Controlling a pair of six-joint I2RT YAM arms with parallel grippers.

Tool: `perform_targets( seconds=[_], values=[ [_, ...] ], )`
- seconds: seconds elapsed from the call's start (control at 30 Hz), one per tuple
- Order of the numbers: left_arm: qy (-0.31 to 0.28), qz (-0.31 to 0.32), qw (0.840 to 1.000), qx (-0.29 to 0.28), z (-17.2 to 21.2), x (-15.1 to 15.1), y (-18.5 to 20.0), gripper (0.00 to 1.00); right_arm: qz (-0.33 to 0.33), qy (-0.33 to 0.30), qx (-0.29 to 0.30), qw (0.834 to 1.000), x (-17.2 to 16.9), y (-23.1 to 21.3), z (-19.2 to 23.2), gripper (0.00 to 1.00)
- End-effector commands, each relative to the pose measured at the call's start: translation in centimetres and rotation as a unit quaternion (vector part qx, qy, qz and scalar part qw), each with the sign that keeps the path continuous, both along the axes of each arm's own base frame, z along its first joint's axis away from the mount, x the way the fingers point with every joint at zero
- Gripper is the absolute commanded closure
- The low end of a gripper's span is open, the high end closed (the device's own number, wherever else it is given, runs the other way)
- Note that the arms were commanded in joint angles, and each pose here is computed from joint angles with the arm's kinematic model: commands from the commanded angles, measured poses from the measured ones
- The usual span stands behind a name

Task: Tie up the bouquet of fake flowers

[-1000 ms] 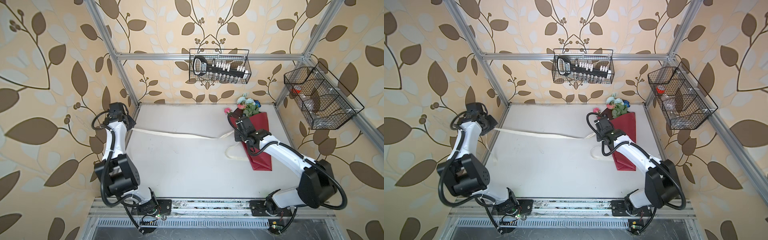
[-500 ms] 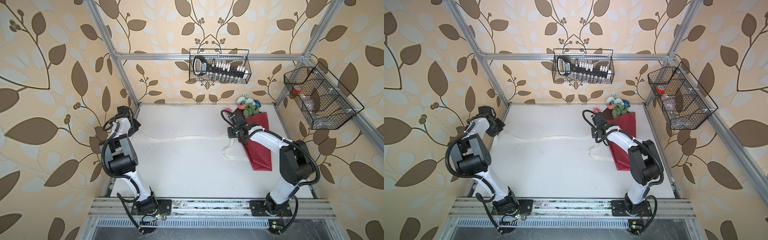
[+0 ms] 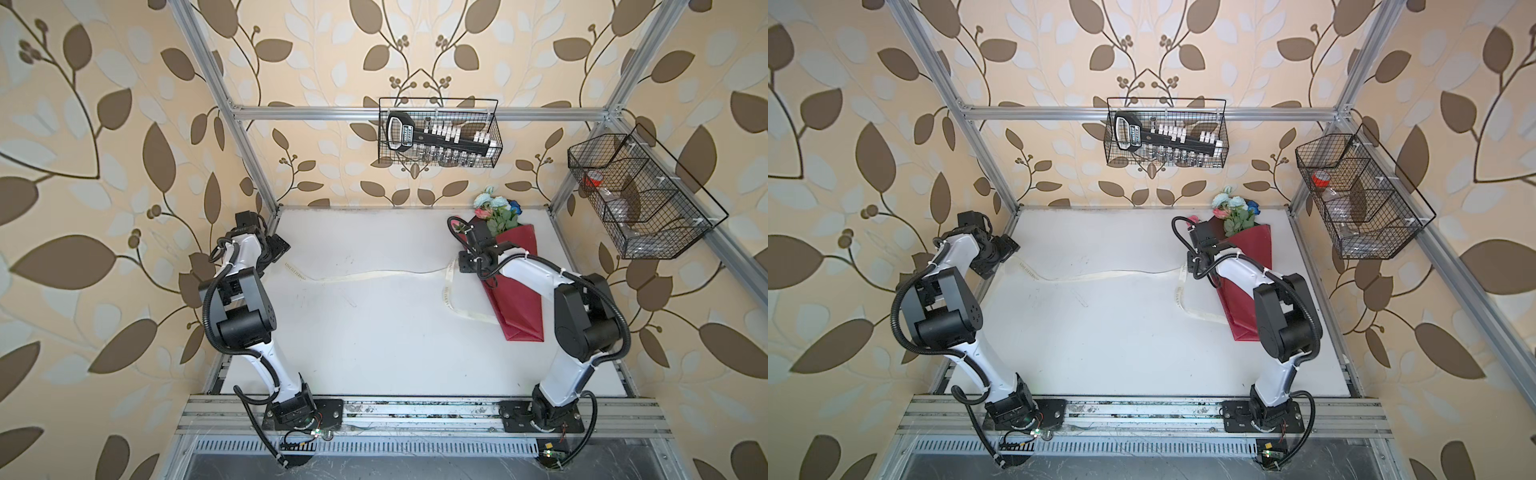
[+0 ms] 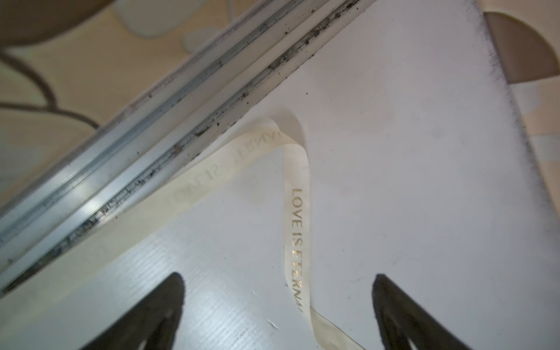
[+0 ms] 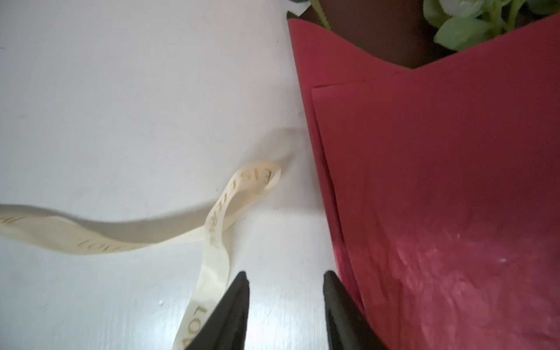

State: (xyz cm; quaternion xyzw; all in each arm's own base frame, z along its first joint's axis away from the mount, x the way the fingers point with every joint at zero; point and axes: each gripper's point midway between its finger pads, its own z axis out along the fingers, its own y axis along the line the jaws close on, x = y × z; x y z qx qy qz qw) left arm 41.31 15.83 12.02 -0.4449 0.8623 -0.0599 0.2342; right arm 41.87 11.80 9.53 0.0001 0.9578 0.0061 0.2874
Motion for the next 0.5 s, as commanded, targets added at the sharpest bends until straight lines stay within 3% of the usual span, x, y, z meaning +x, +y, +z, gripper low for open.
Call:
perform_targets(
  seconds=[0.0,0.2,0.37,0.47],
  values=[
    [-0.048,-0.026,0.998,-0.029,3.4,-1.2,-4.3,0.01,0.026,0.003,0.074,0.997,-3.1,2.8,0.3,0.58],
    [-0.096,-0.078,0.990,-0.070,4.2,-2.9,-11.2,0.01,0.085,0.016,0.097,0.992,-7.5,7.4,-1.4,0.57],
    [-0.140,-0.140,0.974,-0.108,5.6,-3.0,-16.8,0.01,0.066,0.040,0.063,0.995,-7.4,6.6,-4.5,0.61],
    [-0.138,-0.154,0.971,-0.117,5.7,-3.3,-17.9,0.01,0.053,0.061,0.046,0.996,-7.9,5.9,-6.2,0.63]
  ],
)
